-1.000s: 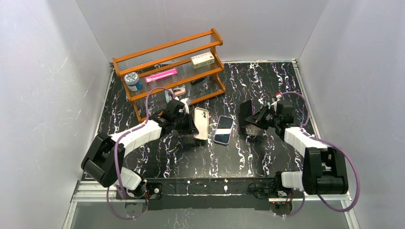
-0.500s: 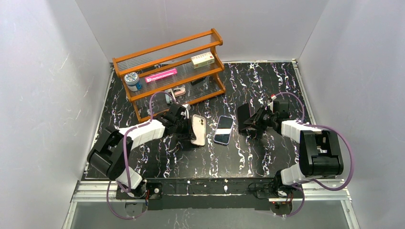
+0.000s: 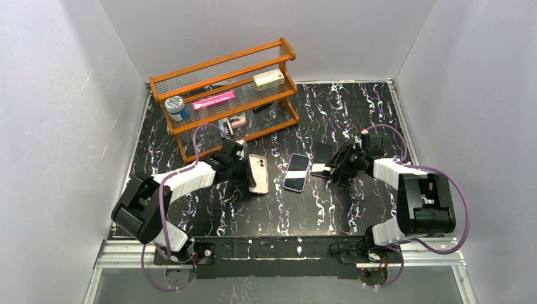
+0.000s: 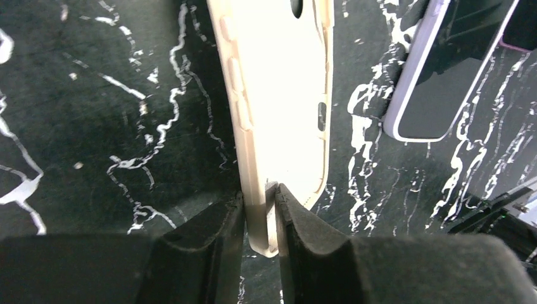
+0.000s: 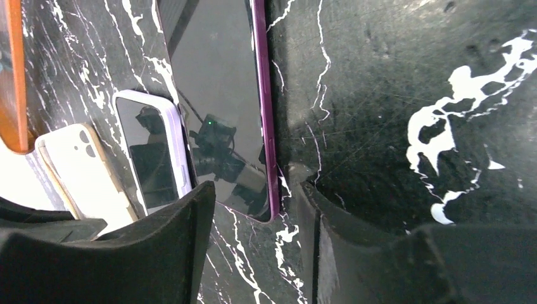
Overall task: Take the phone out of the phone case
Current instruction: Place the phone at the center of the board, then pick up the phone at the center of the board.
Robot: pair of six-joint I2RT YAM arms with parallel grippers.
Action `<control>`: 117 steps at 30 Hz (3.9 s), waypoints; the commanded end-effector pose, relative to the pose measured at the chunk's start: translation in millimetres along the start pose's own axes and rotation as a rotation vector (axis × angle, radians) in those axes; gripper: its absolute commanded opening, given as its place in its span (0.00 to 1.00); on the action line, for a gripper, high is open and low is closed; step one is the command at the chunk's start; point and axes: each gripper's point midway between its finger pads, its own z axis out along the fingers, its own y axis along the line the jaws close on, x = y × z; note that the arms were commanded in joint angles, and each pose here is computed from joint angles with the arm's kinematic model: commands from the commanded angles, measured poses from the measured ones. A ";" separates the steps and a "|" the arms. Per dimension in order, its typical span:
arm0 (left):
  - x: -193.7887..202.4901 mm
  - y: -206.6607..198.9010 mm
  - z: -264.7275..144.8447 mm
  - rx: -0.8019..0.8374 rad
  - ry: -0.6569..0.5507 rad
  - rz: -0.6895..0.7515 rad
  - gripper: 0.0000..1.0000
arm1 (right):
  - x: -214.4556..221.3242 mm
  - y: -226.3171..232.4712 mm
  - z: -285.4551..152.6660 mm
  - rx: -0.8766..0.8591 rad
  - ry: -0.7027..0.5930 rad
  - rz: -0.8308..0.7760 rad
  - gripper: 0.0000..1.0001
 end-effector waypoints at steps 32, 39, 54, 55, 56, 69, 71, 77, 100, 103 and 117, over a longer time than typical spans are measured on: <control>-61.9 64.1 -151.5 -0.375 -0.479 0.231 0.98 | 40.9 121.8 -38.2 0.121 -0.214 -0.258 0.99; -67.0 64.9 -159.8 -0.358 -0.567 0.277 0.98 | 40.2 125.9 -18.1 0.259 -0.156 -0.299 0.99; -68.9 72.5 -151.2 -0.361 -0.629 0.338 0.98 | 40.5 116.4 26.8 0.518 -0.070 -0.291 0.99; -69.0 72.5 -150.5 -0.361 -0.628 0.340 0.98 | 42.1 111.8 27.6 0.544 -0.059 -0.296 0.99; -69.3 72.4 -150.9 -0.362 -0.629 0.341 0.98 | 43.0 109.8 28.6 0.557 -0.054 -0.292 0.99; -69.7 71.2 -152.1 -0.354 -0.638 0.348 0.98 | 67.1 100.3 44.7 0.567 0.049 -0.240 0.99; -69.6 70.3 -152.3 -0.348 -0.639 0.349 0.98 | 68.8 103.4 46.0 0.549 0.056 -0.232 0.99; -69.7 69.0 -153.3 -0.341 -0.643 0.348 0.98 | 67.5 104.9 48.3 0.545 0.049 -0.230 0.99; -68.9 48.3 -155.8 -0.241 -0.631 0.366 0.98 | 75.1 73.1 63.7 0.642 0.078 -0.276 0.63; -68.1 34.8 -155.4 -0.175 -0.617 0.357 0.98 | 74.7 79.4 62.7 0.591 0.077 -0.299 0.43; -64.1 -28.9 -136.3 0.123 -0.477 0.186 0.98 | 67.0 142.4 39.8 0.210 0.033 -0.460 0.01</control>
